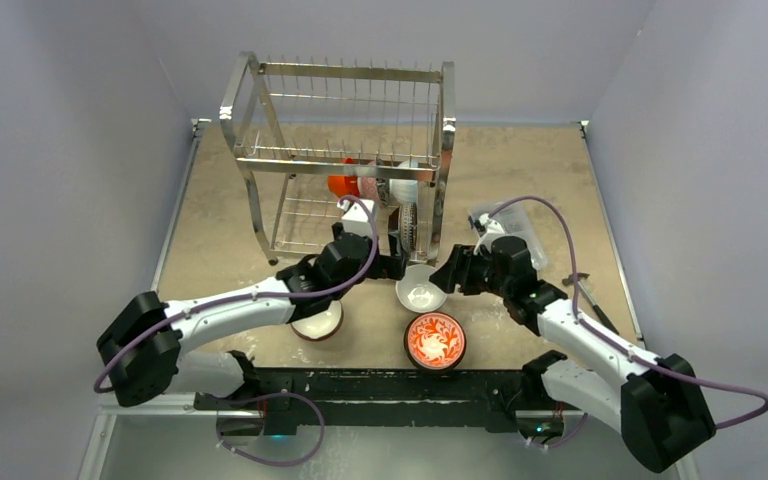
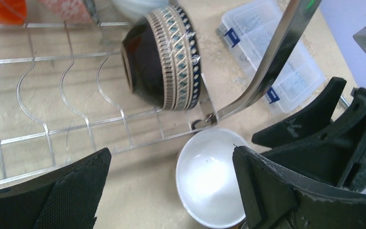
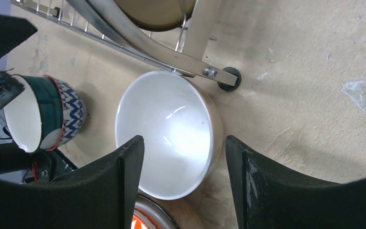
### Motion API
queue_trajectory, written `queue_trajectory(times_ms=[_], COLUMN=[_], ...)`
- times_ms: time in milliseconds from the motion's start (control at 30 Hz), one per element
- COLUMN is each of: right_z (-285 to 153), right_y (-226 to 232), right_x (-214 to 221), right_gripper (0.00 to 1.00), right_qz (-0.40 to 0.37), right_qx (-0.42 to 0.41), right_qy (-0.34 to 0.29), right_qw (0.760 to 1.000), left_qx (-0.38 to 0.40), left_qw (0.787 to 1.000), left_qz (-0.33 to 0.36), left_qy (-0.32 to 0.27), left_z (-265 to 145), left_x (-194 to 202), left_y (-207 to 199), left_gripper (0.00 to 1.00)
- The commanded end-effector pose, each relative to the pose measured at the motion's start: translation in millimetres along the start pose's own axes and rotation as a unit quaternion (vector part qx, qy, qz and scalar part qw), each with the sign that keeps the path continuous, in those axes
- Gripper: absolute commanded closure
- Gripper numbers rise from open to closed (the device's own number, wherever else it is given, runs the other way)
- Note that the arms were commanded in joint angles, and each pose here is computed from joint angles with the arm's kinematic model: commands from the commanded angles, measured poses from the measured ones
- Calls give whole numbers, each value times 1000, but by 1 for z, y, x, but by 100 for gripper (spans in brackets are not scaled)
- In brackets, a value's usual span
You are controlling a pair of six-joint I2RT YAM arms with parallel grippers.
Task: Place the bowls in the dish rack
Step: Place the bowl in the dish rack, then pick up the bowl from the center of the board.
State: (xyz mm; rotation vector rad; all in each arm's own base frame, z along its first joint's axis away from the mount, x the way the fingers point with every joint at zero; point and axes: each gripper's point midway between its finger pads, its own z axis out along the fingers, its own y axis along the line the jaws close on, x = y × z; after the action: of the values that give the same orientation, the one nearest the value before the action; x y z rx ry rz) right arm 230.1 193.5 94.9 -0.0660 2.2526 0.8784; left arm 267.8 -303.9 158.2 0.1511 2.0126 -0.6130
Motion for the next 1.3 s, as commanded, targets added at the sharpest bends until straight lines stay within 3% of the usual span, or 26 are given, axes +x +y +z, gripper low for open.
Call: queue_trajectory(times_ms=[0, 267, 467, 800, 1267], right_z=[5, 18, 28, 27, 0], right_y=[-9, -17, -17, -10, 30], right_x=[10, 33, 42, 33, -13], right_gripper=[36, 41, 53, 99, 100], right_qz=[16, 27, 20, 2, -38], right_qx=[15, 8, -8, -21, -77], right_qy=[13, 53, 75, 64, -17], right_qw=[1000, 998, 997, 998, 996], left_qx=[5, 27, 58, 95, 208], left_qw=[999, 994, 986, 975, 947], left_qz=[-45, -107, -154, -203, -246], left_qy=[-19, -25, -11, 10, 15], left_z=[-18, -43, -47, -40, -50], left_x=[-1, 15, 33, 49, 38], left_y=[7, 19, 15, 3, -18], left_gripper=[3, 3, 5, 4, 2])
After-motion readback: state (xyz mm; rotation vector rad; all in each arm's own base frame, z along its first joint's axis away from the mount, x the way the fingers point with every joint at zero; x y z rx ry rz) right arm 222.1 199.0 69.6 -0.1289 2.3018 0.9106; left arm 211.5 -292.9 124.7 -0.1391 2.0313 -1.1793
